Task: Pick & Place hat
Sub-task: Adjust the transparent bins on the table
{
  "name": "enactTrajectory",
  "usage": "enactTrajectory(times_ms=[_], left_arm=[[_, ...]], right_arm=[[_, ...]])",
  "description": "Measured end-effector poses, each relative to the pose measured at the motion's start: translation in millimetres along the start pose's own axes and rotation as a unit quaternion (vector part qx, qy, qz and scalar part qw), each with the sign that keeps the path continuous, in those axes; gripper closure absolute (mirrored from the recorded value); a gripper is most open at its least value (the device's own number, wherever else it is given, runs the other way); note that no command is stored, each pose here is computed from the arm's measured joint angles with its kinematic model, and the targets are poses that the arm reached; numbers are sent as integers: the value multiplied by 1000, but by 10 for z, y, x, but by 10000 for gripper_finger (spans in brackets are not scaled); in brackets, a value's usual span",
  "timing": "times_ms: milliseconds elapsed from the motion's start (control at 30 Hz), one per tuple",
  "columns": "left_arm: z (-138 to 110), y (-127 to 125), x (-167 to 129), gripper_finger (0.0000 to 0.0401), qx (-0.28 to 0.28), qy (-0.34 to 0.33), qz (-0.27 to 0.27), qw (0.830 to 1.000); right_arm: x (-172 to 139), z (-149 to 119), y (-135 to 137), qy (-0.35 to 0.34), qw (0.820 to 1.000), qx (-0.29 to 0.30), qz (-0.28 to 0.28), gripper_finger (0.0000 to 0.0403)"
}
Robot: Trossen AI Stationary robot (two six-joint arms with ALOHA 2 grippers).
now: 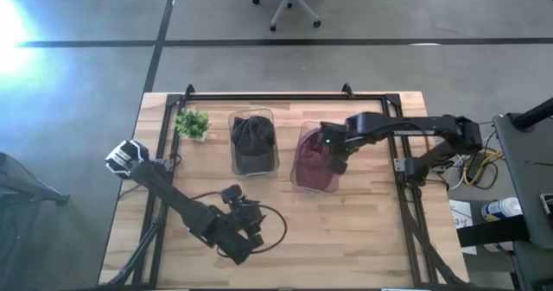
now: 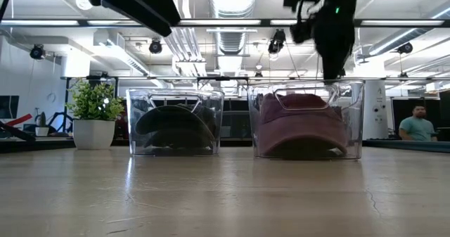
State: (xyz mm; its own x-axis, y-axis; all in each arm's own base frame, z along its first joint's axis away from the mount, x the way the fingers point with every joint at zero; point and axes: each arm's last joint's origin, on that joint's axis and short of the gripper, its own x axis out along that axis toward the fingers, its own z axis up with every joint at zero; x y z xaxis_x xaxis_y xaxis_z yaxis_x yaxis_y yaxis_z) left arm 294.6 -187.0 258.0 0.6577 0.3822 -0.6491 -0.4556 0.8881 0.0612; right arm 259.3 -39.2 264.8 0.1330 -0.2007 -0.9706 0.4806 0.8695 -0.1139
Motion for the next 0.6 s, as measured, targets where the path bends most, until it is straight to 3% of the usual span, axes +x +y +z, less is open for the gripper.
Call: enactTrajectory(times_ms=[100, 233, 367, 500, 600], left_arm=[[44, 78, -83, 195, 12, 8, -9, 1000], [36, 250, -209, 195, 1, 29, 6, 1000], [-215, 452, -267, 195, -94, 46, 27, 994], [-540, 610, -262, 195, -210, 41, 39, 976], [-698, 767, -219, 195, -237, 41, 60, 969]], right_arm=[[-279, -85, 18, -14, 1000, 20, 13, 321], [-558, -270, 211, -31, 994, 47, 92, 319], [-585, -549, 582, -28, 989, 63, 128, 323], [-459, -781, 1068, -51, 984, 66, 158, 330], [-271, -864, 1346, -53, 981, 86, 166, 334]])
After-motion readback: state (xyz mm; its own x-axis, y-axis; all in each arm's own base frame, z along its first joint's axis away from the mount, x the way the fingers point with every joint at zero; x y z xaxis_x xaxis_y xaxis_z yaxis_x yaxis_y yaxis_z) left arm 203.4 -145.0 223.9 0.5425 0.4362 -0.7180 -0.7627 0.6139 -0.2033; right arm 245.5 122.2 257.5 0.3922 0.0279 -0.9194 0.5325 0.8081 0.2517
